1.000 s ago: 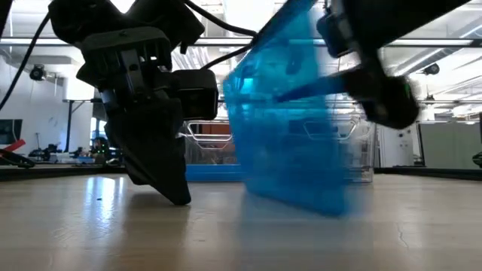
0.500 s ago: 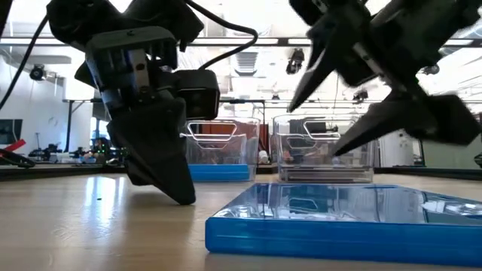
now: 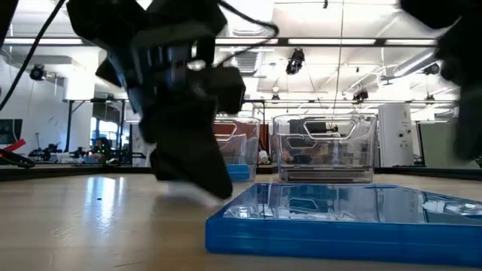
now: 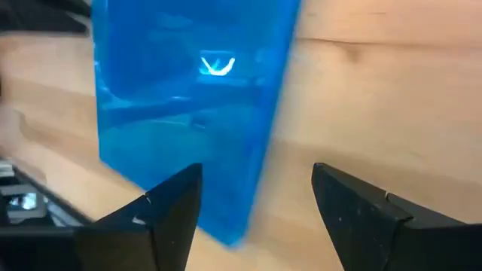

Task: Pick & place jewel cases by type
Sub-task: Put the blue CD case into the left transparent bin, then return to Home Position

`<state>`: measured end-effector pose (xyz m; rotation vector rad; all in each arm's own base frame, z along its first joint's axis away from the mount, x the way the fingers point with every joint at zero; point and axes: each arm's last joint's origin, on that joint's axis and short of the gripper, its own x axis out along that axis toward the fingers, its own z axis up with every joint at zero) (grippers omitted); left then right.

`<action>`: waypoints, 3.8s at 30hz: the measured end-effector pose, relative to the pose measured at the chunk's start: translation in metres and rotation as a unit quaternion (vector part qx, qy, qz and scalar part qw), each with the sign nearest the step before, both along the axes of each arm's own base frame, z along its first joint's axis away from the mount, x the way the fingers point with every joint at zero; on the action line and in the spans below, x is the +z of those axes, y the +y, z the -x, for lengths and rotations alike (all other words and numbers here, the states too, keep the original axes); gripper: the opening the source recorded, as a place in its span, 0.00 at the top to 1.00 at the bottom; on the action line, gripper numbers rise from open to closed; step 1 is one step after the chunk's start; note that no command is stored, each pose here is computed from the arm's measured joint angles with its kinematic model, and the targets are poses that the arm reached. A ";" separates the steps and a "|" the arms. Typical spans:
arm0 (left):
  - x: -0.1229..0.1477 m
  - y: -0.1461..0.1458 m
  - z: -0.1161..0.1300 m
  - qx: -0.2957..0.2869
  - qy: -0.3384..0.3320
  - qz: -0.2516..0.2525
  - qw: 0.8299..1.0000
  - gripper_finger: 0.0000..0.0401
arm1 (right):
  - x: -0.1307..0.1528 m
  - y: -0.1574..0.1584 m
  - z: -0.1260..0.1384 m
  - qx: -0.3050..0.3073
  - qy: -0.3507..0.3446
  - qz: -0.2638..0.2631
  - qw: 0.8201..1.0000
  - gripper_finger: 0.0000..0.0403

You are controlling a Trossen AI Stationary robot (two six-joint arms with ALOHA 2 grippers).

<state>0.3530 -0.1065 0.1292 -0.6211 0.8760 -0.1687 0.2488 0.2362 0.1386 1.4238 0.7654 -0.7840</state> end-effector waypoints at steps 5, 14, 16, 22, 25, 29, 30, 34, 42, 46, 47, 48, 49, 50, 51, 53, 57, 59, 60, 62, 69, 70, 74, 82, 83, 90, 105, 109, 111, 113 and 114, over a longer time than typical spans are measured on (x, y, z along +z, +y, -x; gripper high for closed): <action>-0.015 -0.004 -0.005 -0.023 0.025 0.022 0.999 0.91 | -0.027 0.000 -0.014 -0.012 -0.036 -0.007 0.999 0.37; -0.022 -0.006 -0.005 -0.045 0.049 0.014 0.998 0.91 | -0.018 -0.002 -0.034 0.002 -0.129 0.027 0.991 0.35; -0.025 -0.006 -0.002 -0.057 0.064 0.012 0.996 0.91 | -0.007 -0.006 -0.032 0.004 -0.143 0.054 0.988 0.35; -0.030 -0.008 0.002 -0.067 0.071 0.010 0.995 0.91 | 0.022 -0.017 -0.042 -0.012 -0.210 0.102 0.972 0.36; -0.030 -0.008 0.002 -0.064 0.070 0.012 0.995 0.91 | 0.022 -0.020 -0.047 0.016 -0.196 0.088 0.976 0.37; -0.027 -0.008 0.000 -0.060 0.068 0.012 0.996 0.91 | 0.011 -0.029 -0.057 0.041 -0.161 0.057 0.985 0.39; -0.027 -0.008 -0.001 -0.058 0.067 0.011 0.996 0.91 | 0.009 -0.030 -0.058 0.042 -0.155 0.054 0.985 0.39; -0.026 -0.009 -0.002 -0.054 0.063 0.008 0.997 0.91 | 0.012 -0.027 -0.060 0.061 -0.159 0.022 0.985 0.42; -0.020 -0.005 -0.001 -0.047 0.055 -0.002 0.997 0.91 | 0.012 -0.024 -0.060 0.119 -0.151 -0.020 0.981 0.69; -0.003 -0.004 0.009 -0.041 0.045 -0.024 0.998 0.91 | 0.014 -0.025 -0.058 0.125 -0.149 -0.025 0.981 0.89; 0.002 -0.003 0.014 -0.037 0.050 -0.034 0.998 0.91 | 0.018 -0.026 -0.058 0.128 -0.154 -0.023 0.979 0.93; 0.010 -0.003 0.019 -0.029 0.046 -0.044 0.998 0.91 | 0.023 -0.028 -0.057 0.133 -0.158 -0.014 0.978 0.95; 0.017 -0.001 0.024 -0.022 0.046 -0.054 0.997 0.91 | 0.028 -0.031 -0.055 0.137 -0.158 0.003 0.978 0.95; 0.026 0.001 0.028 -0.014 0.041 -0.061 0.997 0.91 | 0.034 -0.036 -0.053 0.138 -0.155 0.020 0.978 0.95; 0.036 0.002 0.034 -0.006 0.036 -0.070 0.997 0.91 | 0.042 -0.041 -0.049 0.138 -0.149 0.034 0.978 0.95; 0.052 0.007 0.047 0.008 0.042 -0.091 0.995 0.91 | 0.058 -0.054 -0.044 0.140 -0.144 0.065 0.978 0.95; 0.081 0.014 0.067 0.021 0.029 -0.103 0.994 0.91 | 0.110 -0.101 -0.046 0.143 -0.205 0.128 0.960 0.95; 0.098 0.016 0.075 0.026 0.008 -0.102 0.994 0.91 | 0.127 -0.137 -0.048 0.128 -0.215 0.180 0.951 0.95; 0.105 0.018 0.079 0.030 -0.003 -0.102 0.994 0.91 | 0.134 -0.156 -0.050 0.118 -0.215 0.206 0.947 0.95; 0.115 0.021 0.087 0.038 -0.012 -0.114 0.993 0.91 | 0.143 -0.200 -0.054 0.104 -0.214 0.232 0.943 0.95; 0.127 0.036 0.116 0.068 -0.017 -0.137 0.988 0.91 | 0.134 -0.326 -0.080 0.162 -0.217 0.164 0.949 0.95; 0.125 0.038 0.120 0.072 -0.015 -0.137 0.988 0.91 | 0.133 -0.337 -0.087 0.173 -0.222 0.159 0.946 0.95; 0.117 0.047 0.131 0.091 -0.012 -0.142 0.986 0.91 | 0.121 -0.375 -0.121 0.200 -0.232 0.123 0.944 0.90; 0.105 0.066 0.146 0.121 -0.004 -0.145 0.982 0.91 | 0.094 -0.413 -0.170 0.225 -0.129 0.059 0.964 0.67; 0.105 0.069 0.147 0.126 -0.004 -0.145 0.981 0.91 | 0.091 -0.414 -0.172 0.226 -0.107 0.050 0.967 0.64; 0.111 0.093 0.157 0.121 -0.015 -0.108 0.987 0.91 | 0.132 -0.394 -0.158 0.187 0.121 0.241 0.945 0.48; 0.154 0.115 0.205 0.147 -0.154 -0.139 0.967 0.91 | 0.218 -0.260 -0.043 0.261 -0.041 0.462 0.846 0.61; 0.163 0.119 0.228 0.223 -0.178 -0.197 0.938 0.91 | 0.222 -0.250 0.018 0.226 -0.034 0.449 0.864 0.63; 0.166 0.120 0.238 0.277 -0.182 -0.155 0.931 0.91 | 0.226 -0.246 0.046 0.199 -0.076 0.416 0.884 0.64; 0.169 0.119 0.246 0.298 -0.200 -0.121 0.925 0.91 | 0.226 -0.241 0.066 0.215 -0.116 0.437 0.866 0.65; 0.170 0.118 0.247 0.290 -0.218 -0.119 0.924 0.91 | 0.225 -0.239 0.073 0.228 -0.149 0.454 0.849 0.65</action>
